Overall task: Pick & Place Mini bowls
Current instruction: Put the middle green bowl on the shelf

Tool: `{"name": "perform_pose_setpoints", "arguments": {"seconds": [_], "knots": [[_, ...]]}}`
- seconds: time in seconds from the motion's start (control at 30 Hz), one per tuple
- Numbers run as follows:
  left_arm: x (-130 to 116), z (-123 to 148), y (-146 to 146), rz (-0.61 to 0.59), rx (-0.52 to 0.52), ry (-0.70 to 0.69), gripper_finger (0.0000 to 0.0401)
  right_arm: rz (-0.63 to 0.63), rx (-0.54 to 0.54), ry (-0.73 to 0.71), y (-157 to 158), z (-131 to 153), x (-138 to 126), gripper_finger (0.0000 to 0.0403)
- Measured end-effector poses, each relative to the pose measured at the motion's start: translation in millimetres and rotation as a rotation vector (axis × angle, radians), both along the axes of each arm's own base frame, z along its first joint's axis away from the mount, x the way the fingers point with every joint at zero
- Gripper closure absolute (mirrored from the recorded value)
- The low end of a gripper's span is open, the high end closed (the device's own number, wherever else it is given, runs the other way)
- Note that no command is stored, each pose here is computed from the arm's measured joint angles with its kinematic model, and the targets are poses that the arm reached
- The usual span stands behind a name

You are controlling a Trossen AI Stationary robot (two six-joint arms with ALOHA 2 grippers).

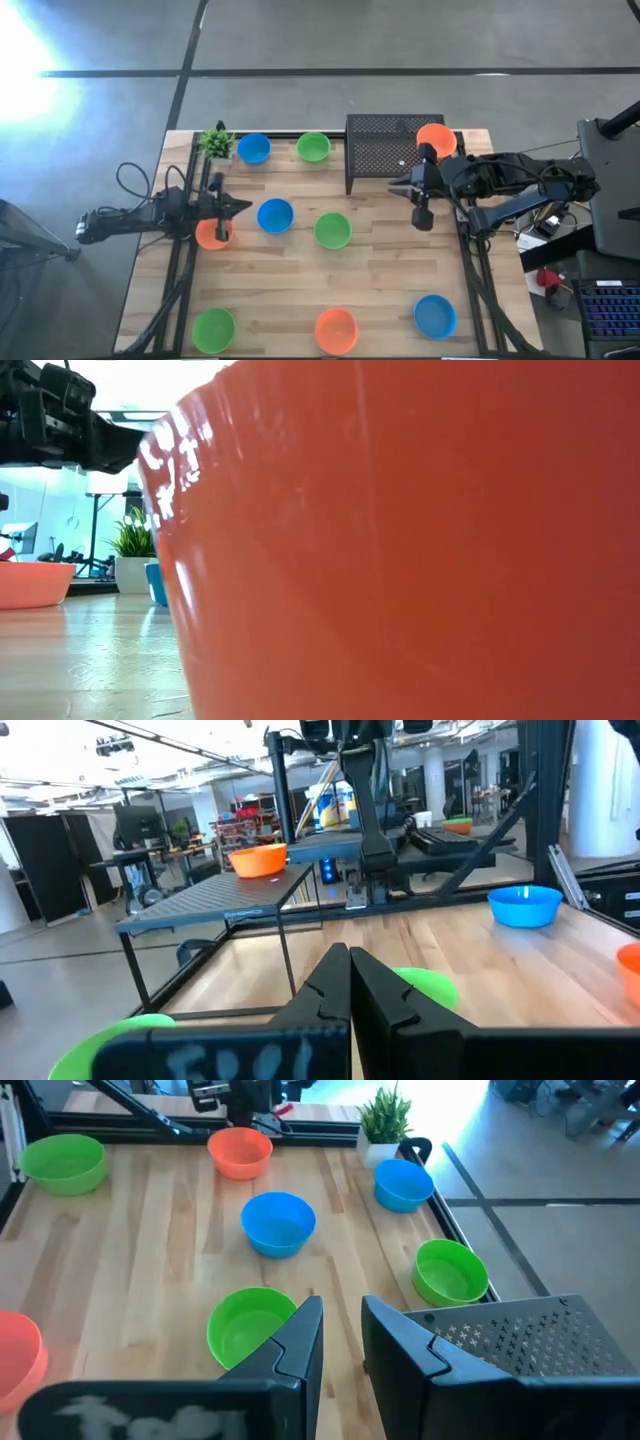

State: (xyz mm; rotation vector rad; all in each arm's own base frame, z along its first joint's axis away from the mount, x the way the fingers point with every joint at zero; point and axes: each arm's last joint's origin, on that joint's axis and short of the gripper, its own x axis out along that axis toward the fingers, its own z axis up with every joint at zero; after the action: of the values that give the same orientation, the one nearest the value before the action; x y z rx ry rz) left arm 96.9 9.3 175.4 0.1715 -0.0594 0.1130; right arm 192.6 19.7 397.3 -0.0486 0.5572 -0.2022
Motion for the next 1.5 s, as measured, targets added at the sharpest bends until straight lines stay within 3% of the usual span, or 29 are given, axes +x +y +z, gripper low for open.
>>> {"name": "perform_pose_setpoints", "arguments": {"seconds": [0.27, 0.63, 0.87, 1.13, 1.5], "knots": [[-5, 23, 2, 0.096, -0.013, -0.010, 0.0401, -0.004, 0.006, 0.008, 0, -2, 3, 0.0335], [8, 50, 5, 0.168, -0.060, 0.248, 0.0401, -0.018, 0.029, -0.003, 2, -11, 13, 0.0335], [28, 64, 7, 0.158, -0.065, 0.424, 0.0401, -0.040, 0.072, 0.016, 4, -35, 26, 0.0335], [45, 58, 7, 0.110, -0.056, 0.535, 0.0401, 0.078, 0.117, 0.003, 10, -78, 44, 0.0335], [50, 54, 7, 0.099, -0.025, 0.565, 0.0401, 0.072, 0.164, 0.001, 12, -120, 55, 0.0335]]}}
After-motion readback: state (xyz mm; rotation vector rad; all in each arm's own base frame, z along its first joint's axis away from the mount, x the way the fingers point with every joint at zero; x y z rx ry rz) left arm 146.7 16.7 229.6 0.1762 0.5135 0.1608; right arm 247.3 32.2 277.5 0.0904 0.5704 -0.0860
